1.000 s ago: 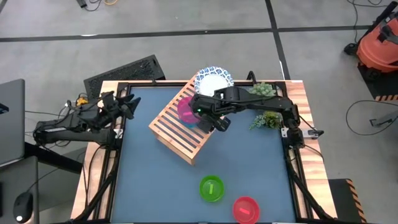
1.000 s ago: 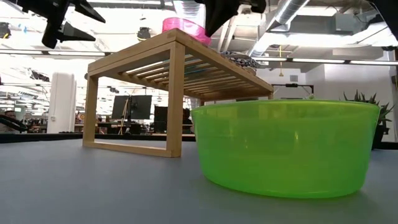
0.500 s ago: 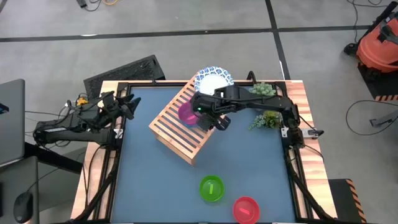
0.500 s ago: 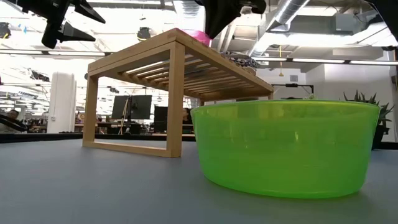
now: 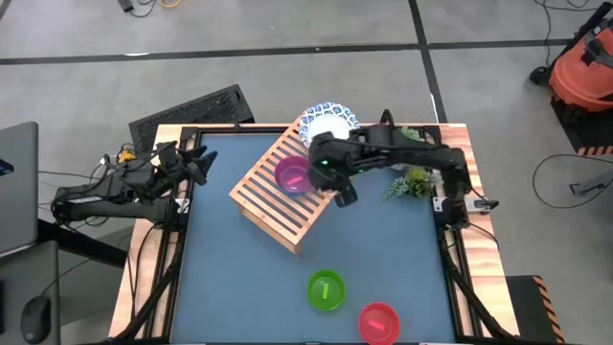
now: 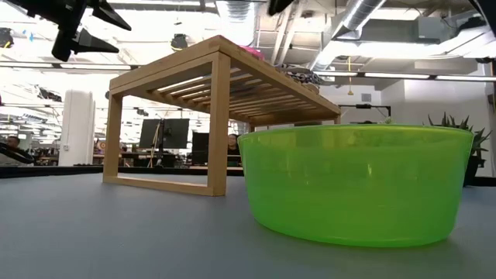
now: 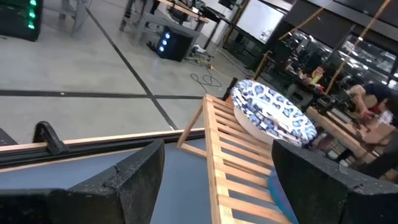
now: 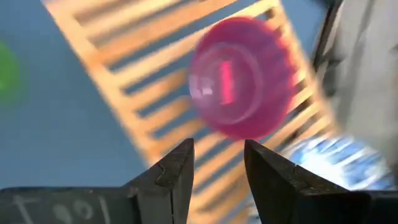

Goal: Place and stack bowls onto a shelf
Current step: Stack the green bowl on top of the pink bowl on the shelf

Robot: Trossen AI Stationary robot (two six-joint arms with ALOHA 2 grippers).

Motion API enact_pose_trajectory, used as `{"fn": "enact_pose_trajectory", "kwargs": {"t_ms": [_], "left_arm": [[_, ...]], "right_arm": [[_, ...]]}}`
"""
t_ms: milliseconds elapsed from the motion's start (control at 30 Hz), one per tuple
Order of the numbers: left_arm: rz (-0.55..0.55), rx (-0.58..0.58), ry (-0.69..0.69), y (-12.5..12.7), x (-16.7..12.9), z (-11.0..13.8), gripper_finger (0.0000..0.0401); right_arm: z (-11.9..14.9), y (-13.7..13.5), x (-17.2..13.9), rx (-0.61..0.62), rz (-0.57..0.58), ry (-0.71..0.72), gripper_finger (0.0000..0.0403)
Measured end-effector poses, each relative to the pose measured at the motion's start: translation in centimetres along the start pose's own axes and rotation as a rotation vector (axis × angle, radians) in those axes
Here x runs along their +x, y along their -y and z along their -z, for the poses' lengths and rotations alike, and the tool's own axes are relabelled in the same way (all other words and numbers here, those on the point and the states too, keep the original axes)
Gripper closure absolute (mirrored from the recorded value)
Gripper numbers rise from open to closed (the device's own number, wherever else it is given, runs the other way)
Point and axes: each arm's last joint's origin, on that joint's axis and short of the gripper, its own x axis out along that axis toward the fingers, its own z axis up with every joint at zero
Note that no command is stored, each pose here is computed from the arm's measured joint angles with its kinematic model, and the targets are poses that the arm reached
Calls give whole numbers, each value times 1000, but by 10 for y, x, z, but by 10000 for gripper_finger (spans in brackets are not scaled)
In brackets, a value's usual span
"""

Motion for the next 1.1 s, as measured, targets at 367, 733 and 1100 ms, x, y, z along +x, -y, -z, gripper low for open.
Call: {"fn": "enact_pose_trajectory", "kwargs": {"t_ms": [367,733,1100], "left_arm": [[26,17,-40,0,0,3,120],[66,57,-87,0,0,5,120],[141,74,-134,2,-1,7,120]], "right_arm": [[-1,-55,-12,485,-292,-102,236],[-18,-136,12,256,-458,-96,237],[-26,-181,55,144,-539,29,237]]}}
